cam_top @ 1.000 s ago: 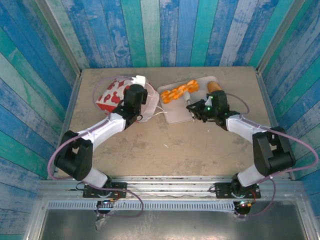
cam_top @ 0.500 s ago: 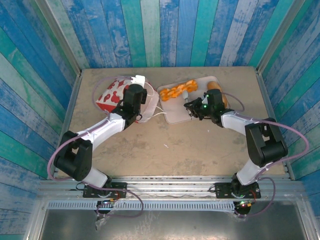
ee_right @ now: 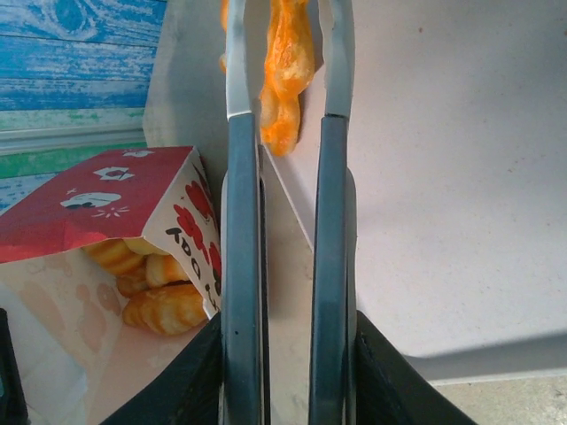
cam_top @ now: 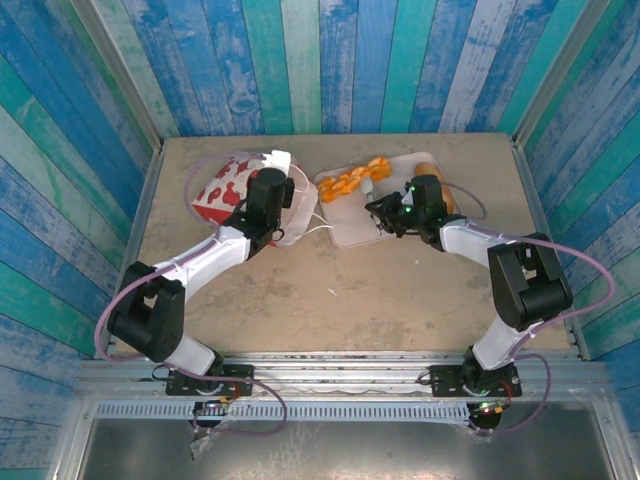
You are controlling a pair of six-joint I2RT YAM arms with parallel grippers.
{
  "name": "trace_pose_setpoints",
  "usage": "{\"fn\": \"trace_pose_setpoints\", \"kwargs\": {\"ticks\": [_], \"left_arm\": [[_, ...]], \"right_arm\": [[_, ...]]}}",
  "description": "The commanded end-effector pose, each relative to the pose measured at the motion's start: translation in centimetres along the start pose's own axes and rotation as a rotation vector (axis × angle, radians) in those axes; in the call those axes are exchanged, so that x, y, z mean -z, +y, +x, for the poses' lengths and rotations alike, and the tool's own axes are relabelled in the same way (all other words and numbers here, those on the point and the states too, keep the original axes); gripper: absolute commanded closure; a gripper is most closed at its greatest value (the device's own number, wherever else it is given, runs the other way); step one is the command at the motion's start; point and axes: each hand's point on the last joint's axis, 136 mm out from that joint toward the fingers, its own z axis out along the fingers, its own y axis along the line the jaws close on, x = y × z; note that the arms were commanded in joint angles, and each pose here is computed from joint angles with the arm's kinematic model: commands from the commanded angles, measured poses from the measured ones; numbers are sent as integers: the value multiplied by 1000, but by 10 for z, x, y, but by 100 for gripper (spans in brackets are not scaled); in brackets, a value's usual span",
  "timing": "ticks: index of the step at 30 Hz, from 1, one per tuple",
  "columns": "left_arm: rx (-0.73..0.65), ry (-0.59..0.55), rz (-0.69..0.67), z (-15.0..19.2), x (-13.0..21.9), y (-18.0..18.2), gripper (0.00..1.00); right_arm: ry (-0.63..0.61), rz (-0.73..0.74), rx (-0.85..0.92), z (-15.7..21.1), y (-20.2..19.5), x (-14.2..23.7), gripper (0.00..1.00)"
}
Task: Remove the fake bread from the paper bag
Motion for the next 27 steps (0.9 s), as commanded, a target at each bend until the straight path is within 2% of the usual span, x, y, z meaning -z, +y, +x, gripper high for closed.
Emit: {"fn": "trace_pose_setpoints", "kwargs": {"ticks": [1,12,21,27], "left_arm": [[52,-84,3,-32,15,10,100],[57,-82,8,-32,15,9,100],[31,-103,33,-34,19,7,100],[35,-124,77,-37,23,1,100]], "right_arm": [[8,-31,39,-2,12,-5,64],[-4,-11,52,1,9,5,60],[22,-36,110,12,16,19,65],[92,-70,175,30,26,34,67]]}}
